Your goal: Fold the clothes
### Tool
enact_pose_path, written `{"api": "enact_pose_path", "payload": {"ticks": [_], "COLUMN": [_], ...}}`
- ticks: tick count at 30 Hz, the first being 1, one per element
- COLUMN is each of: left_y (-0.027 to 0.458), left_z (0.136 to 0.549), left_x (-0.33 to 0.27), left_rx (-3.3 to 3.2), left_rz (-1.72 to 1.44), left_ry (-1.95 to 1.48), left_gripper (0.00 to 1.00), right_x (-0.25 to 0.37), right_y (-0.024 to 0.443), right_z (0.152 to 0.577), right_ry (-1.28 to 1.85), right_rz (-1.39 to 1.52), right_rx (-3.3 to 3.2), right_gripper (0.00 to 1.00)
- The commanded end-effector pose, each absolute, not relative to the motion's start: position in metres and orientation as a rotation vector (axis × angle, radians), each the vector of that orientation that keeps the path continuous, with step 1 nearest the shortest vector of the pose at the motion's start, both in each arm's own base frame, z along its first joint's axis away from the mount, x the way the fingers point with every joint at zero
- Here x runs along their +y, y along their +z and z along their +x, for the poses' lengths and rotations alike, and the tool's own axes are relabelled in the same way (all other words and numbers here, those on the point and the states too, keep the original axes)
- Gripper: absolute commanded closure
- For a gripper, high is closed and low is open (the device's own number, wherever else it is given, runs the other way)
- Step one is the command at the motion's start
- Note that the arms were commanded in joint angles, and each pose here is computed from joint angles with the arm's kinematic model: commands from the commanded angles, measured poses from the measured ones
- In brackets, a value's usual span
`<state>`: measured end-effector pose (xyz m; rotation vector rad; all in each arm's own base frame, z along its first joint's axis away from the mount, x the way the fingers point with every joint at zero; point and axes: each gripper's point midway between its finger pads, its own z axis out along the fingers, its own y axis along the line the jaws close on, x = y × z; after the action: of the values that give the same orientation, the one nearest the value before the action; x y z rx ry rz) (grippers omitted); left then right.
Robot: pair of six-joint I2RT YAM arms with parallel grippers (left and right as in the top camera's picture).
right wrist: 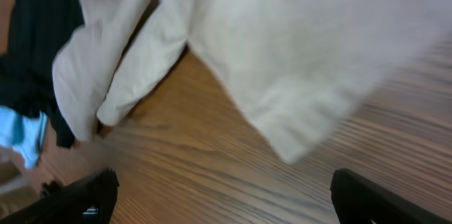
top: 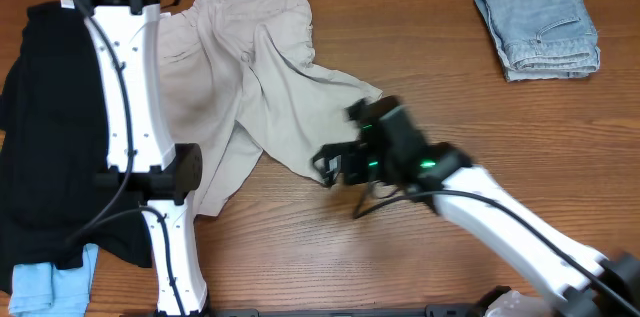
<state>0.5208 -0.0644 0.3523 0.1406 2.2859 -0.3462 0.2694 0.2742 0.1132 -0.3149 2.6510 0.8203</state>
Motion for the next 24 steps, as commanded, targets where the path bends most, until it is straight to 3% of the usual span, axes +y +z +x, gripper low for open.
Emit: {"api": "enact_pose_path", "payload": {"ticks": [1, 6, 15, 24], "left_y": [0.371, 0.346, 0.331, 0.302], "left_z": [0.5, 0.479, 0.475, 0.475], "left_x": [-0.059, -0.056, -0.076, -0.088], "left_rx": [2.273, 2.413, 2.48, 2.58], "left_rz": [0.142, 0.121, 0.11, 0.143], "left_ry": [-0.33, -0.328, -0.371, -0.256], "left_gripper": [0.0, 0.0, 0.0, 0.0], "right_x": [0.307, 0.326, 0.293, 0.306], "right_y": [0.101, 0.085, 0.077, 0.046], "right_z": [0.261, 0.27, 0.333, 0.346], "right_ry": [0.865, 0.828, 0.61, 0.62], "right_rz": [-0.394, -0.426, -0.238, -0.21], "right_rx": [2.651, 2.612, 2.588, 2.639], "right_gripper": [0.0, 0.1, 0.11, 0.11]}}
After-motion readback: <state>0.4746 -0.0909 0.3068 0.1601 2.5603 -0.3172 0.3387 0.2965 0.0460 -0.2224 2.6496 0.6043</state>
